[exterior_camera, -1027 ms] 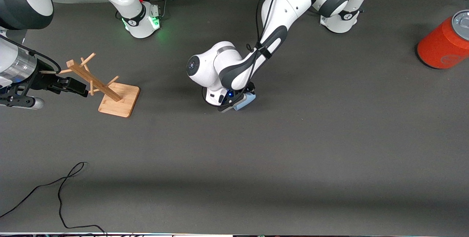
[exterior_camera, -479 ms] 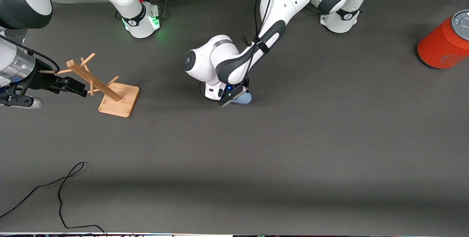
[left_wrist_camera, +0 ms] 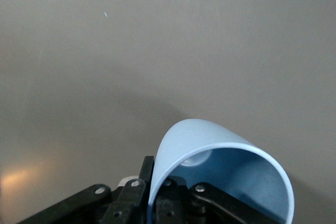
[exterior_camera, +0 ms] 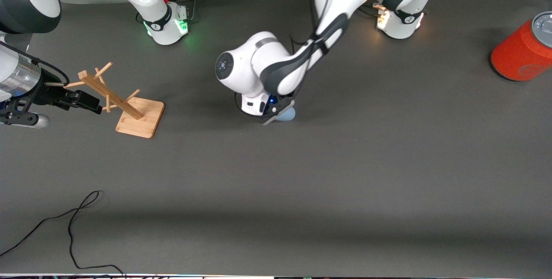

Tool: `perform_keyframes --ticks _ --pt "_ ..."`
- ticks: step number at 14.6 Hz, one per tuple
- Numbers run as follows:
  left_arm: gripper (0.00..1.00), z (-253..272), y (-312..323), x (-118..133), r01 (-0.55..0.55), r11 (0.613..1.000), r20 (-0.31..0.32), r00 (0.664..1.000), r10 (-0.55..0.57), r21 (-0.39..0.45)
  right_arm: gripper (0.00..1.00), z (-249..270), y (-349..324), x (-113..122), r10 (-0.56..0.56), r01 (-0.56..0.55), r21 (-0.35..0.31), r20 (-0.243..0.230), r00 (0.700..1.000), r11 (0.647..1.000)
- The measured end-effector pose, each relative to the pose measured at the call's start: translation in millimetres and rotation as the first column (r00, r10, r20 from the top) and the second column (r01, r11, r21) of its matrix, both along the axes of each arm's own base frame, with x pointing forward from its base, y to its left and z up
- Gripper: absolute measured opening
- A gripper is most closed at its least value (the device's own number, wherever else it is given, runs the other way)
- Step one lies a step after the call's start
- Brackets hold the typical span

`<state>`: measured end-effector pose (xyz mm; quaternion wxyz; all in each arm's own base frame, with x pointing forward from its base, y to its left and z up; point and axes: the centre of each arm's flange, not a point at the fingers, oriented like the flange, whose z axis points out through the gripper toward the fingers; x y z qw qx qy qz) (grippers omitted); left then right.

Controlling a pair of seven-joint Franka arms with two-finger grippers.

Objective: Rotate and upright cup with both arms
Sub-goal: 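Grasp the cup rim with the left gripper, then rotate the cup upright with the left gripper and set it down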

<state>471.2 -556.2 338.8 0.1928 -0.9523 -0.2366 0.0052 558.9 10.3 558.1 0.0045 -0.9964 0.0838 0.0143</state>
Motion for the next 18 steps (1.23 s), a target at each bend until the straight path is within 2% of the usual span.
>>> perform_keyframes --ticks 3,5,8,10,13,15,18 --pt "0.05 120.1 51.9 25.8 -0.008 0.987 0.001 1.0 0.008 -0.158 1.0 0.3 0.0 -0.1 0.0 0.0 0.0 0.0 1.0 1.0" --pt "0.05 169.0 86.2 21.9 0.036 0.963 0.005 0.999 -0.036 -0.268 1.0 0.5 0.1 -0.1 0.0 0.0 0.0 0.001 1.0 1.0" --pt "0.05 190.9 131.9 -5.8 0.119 0.916 0.075 0.992 -0.098 -0.383 1.0 1.4 1.5 -0.1 -0.002 0.002 0.0 0.003 1.0 1.0" --pt "0.05 160.1 145.8 -30.5 0.163 0.902 0.123 0.985 -0.124 -0.4 1.0 2.3 1.9 0.1 -0.002 0.002 0.0 0.005 1.0 1.0" --pt "0.05 58.4 154.4 -55.0 0.199 0.885 0.159 0.977 -0.143 -0.422 1.0 3.8 2.2 0.3 -0.002 0.002 0.0 0.008 1.0 1.0" --pt "0.05 -5.6 156.5 -59.8 0.204 0.881 0.147 0.977 -0.155 -0.427 1.0 4.8 2.3 0.3 -0.002 0.002 0.0 0.01 1.0 1.0" --pt "0.05 -66.5 151.4 -55.3 0.203 0.881 0.115 0.979 -0.17 -0.427 1.0 5.7 2.3 -0.1 -0.002 0.002 0.0 0.01 1.0 1.0"
